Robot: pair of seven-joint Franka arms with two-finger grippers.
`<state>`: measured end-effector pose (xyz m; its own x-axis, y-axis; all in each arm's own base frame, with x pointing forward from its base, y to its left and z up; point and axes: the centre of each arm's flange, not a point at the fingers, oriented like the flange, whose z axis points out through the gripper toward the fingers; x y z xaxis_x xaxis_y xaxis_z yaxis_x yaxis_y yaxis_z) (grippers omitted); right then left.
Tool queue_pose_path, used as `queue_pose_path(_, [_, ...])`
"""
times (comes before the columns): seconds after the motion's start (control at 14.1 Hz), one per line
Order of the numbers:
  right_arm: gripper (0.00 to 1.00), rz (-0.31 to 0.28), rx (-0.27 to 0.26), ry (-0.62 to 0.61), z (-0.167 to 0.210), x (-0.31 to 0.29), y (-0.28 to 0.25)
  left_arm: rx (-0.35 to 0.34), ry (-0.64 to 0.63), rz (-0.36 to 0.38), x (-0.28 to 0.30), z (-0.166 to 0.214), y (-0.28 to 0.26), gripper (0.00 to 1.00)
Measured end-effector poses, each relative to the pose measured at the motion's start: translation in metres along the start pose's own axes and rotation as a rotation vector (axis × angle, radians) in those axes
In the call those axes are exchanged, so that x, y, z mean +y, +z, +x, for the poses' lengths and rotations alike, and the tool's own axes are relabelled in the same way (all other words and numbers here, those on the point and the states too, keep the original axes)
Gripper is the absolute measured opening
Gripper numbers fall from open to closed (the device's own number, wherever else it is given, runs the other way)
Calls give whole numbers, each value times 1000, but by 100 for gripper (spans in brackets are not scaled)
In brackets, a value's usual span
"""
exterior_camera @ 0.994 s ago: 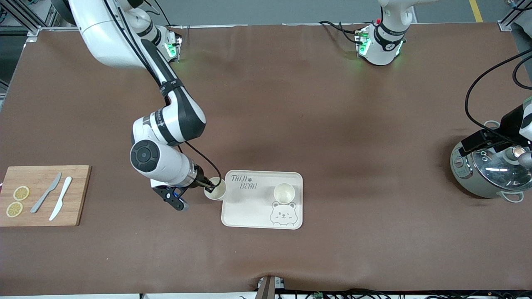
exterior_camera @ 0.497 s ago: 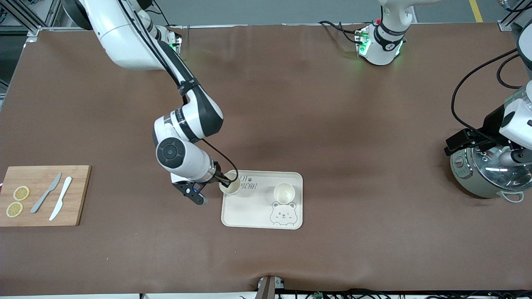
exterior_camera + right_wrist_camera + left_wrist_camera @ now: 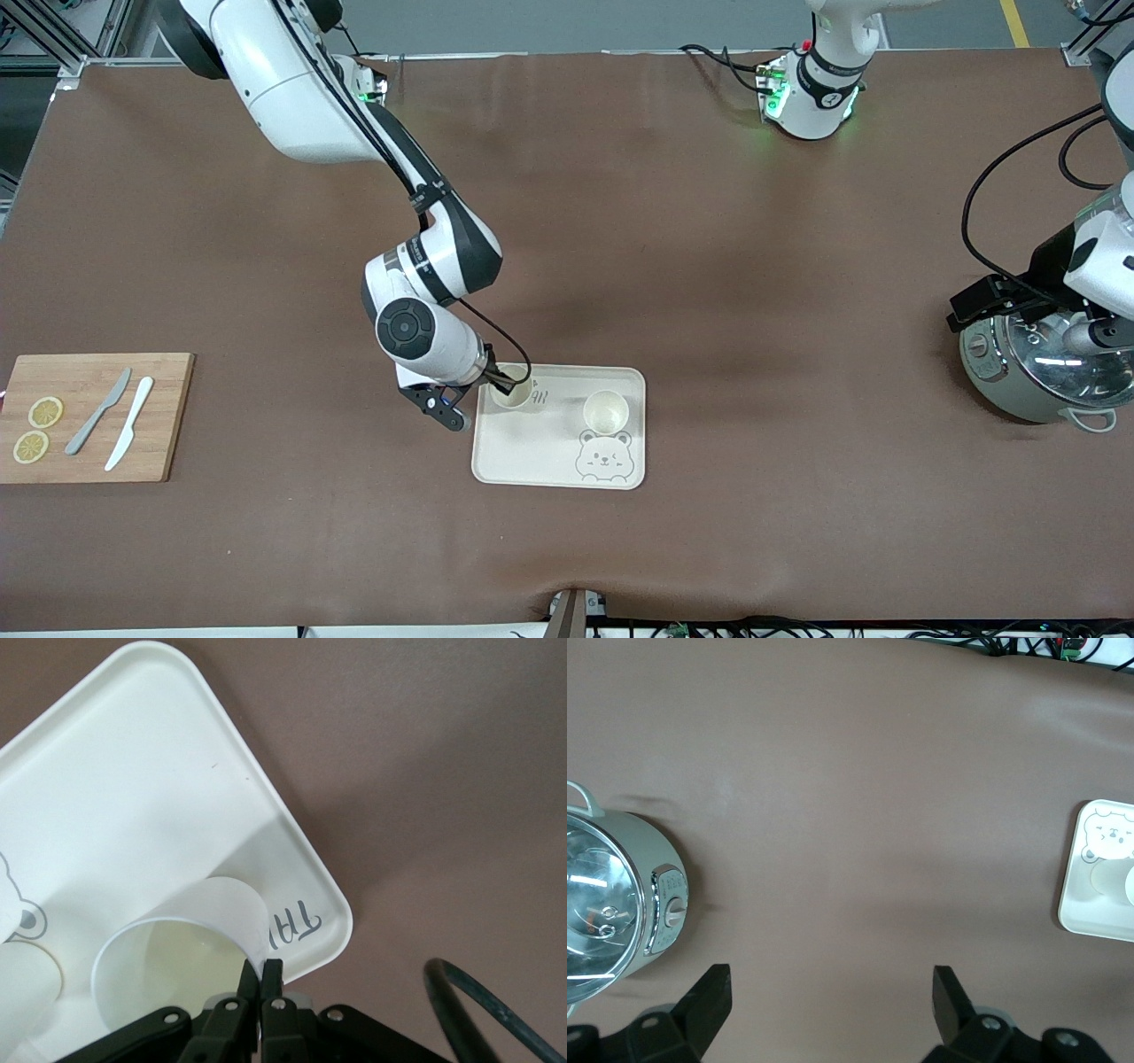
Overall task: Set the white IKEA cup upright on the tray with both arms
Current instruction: 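Lower the cup upright onto the tray beside the first cup, then open the right gripper and draw it back from the tray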
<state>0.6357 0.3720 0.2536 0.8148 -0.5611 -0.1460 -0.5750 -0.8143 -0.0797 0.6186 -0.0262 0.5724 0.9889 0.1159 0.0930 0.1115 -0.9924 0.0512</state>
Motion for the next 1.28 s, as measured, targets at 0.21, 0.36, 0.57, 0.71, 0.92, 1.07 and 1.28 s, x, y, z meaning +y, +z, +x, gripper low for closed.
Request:
queue_pose_path(0.21, [3,5,5,-1,0,-1,4,-4,2,0,1,-1,2,100])
queue_pose_path(0.36, [3,2,8,4,3,1,5,-8,2,1,1,-1,4,100])
queue_pose_path(0.57, [20,0,11,9,7,2,6,-21,1,2,0,0,11,100])
queue_pose_path(0.71, [39,-1,13,12,9,3,6,-25,0,3,0,0,14,100])
queue_pose_path(0.92, [71,8,18,10,9,0,0,-26,0,3,0,0,14,100])
queue_pose_path(1.07, [92,20,23,8,10,-3,-7,-27,-1,3,-1,0,15,100])
queue_pose_path(1.28, [100,-16,1,5,8,-3,-18,-28,-1,3,-1,0,15,100])
